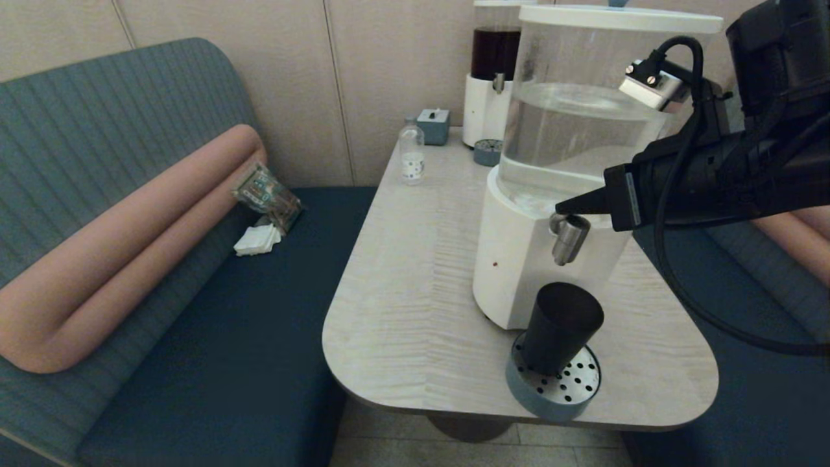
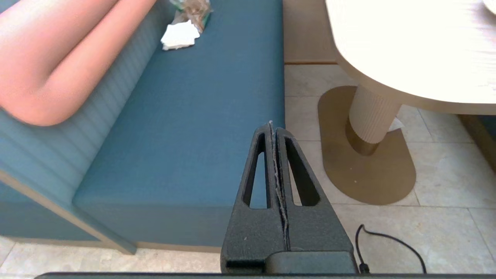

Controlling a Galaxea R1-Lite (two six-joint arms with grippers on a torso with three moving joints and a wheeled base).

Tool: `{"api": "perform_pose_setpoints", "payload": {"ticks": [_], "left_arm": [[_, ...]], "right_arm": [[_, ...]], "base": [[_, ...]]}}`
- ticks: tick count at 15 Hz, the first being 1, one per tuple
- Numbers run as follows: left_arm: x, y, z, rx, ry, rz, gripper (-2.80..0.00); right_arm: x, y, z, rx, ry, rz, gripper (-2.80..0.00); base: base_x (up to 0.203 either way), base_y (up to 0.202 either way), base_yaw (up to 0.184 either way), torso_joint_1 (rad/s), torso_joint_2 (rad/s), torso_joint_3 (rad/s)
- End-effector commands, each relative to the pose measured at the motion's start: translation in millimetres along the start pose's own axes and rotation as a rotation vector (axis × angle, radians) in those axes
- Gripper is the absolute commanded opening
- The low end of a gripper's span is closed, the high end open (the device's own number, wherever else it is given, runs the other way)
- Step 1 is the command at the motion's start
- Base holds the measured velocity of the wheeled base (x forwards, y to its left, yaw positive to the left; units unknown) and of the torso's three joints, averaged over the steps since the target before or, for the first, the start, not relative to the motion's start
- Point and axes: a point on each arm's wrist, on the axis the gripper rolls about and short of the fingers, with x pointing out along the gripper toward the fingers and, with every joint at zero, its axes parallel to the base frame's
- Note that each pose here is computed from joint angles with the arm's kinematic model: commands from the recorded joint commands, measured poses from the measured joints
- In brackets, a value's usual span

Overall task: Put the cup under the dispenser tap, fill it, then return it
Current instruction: Turn on the faucet

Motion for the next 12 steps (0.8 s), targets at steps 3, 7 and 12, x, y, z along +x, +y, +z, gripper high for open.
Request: {"api": "perform_pose_setpoints", "payload": {"ticks": [3,7,12], "left_arm": [[0.1,0.0,0.0,0.000,0.002,0.001,-2.80],[0.1,0.0,0.0,0.000,0.002,0.001,-2.80],[0.1,0.0,0.1,0.000,0.001,0.001,-2.80]], "right_arm": [[0.1,-0.1,-0.1,-0.001,0.002,-0.003,-2.80],[-8.9,-1.9,1.9,-0.001,-0.037,-0.022,-2.80],[-15.6,-1.4,0.3,0.002,-0.044,-0.041,-2.80]], "base": [[0.000,0.000,0.000,0.000,0.00,0.000],[0.000,0.000,0.000,0.000,0.00,0.000],[0.000,0.000,0.000,0.000,0.00,0.000]]}}
